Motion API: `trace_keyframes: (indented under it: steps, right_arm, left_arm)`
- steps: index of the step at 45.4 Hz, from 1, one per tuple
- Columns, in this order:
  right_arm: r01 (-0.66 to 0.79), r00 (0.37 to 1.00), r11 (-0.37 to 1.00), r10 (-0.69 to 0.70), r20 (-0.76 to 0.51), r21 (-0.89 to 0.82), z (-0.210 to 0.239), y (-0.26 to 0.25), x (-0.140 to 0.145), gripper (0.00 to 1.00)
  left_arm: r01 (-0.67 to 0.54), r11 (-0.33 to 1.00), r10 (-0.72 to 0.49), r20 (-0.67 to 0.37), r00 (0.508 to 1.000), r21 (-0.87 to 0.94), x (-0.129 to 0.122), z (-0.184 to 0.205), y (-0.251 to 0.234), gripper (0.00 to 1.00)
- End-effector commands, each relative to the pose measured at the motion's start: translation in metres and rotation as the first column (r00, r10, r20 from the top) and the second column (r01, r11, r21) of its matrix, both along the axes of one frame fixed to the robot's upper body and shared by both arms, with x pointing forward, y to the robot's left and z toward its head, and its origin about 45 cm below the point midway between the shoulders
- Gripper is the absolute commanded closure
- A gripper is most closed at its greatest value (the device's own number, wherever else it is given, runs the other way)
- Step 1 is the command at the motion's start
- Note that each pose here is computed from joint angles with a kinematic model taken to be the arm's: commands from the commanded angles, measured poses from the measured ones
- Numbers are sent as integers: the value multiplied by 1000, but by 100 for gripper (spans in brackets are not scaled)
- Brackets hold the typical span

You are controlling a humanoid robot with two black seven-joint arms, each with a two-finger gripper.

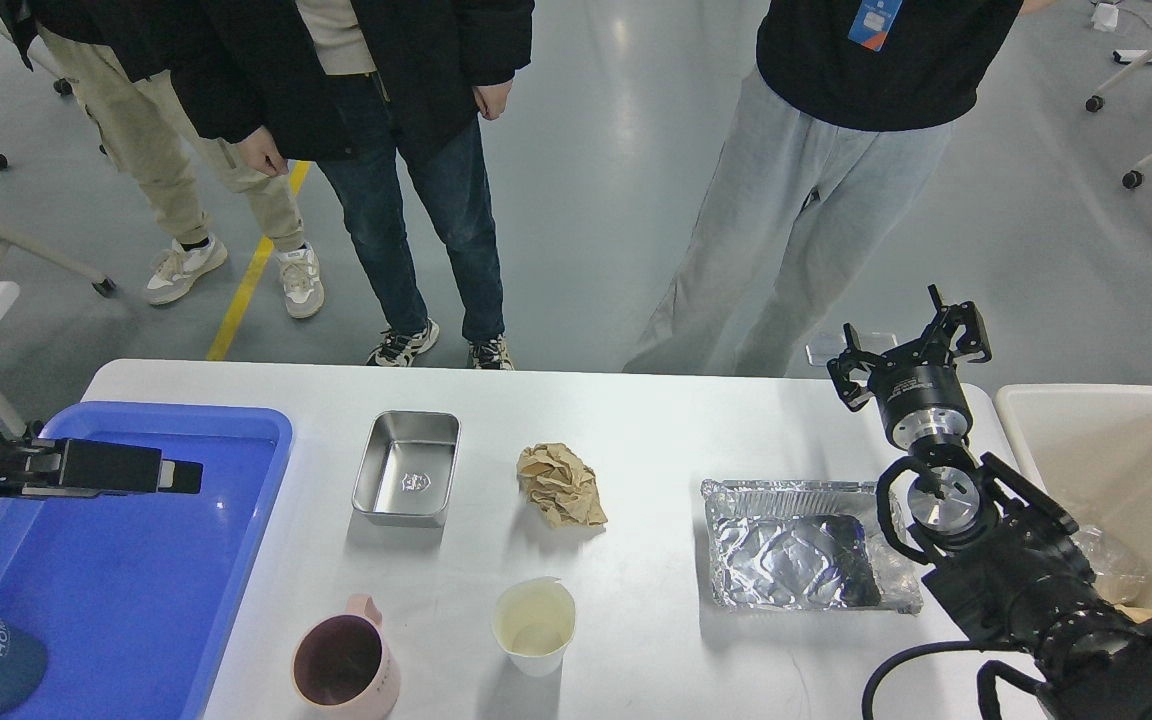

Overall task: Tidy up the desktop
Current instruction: 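Reach the left gripper toward the pink HOME mug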

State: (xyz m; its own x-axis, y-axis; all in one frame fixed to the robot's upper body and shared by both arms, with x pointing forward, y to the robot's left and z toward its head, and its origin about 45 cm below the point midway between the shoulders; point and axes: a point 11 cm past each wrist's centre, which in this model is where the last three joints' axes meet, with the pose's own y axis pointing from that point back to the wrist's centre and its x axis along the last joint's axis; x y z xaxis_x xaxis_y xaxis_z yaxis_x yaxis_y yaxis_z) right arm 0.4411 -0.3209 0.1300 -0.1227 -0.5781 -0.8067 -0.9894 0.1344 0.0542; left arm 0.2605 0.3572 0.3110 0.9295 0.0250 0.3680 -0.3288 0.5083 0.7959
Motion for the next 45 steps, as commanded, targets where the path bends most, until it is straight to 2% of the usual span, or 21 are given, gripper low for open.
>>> trace_keyframes:
  steps: [1,10,31,45]
  right_arm:
    - [0,1000,1000,0,-5,-1,-2,0,-1,0]
    - [4,1000,1000,-4,-8,0,-4,-1,-3,0]
    - [-27,1000,999,27,-13,-22,-4,6,-2,0]
    - [-43,999,999,43,-2,-23,0,11,0,0]
  left_arm:
    - [28,1000,-29,-33,999,-14,-3,-6,-6,12]
    - [61,998,-63,-108,992,-18,-12,-13,-8,8]
    - [45,999,-45,-134,990,-2,-10,-54,-25,7]
    - [54,998,-49,-170,984,22,-20,-97,-32,6]
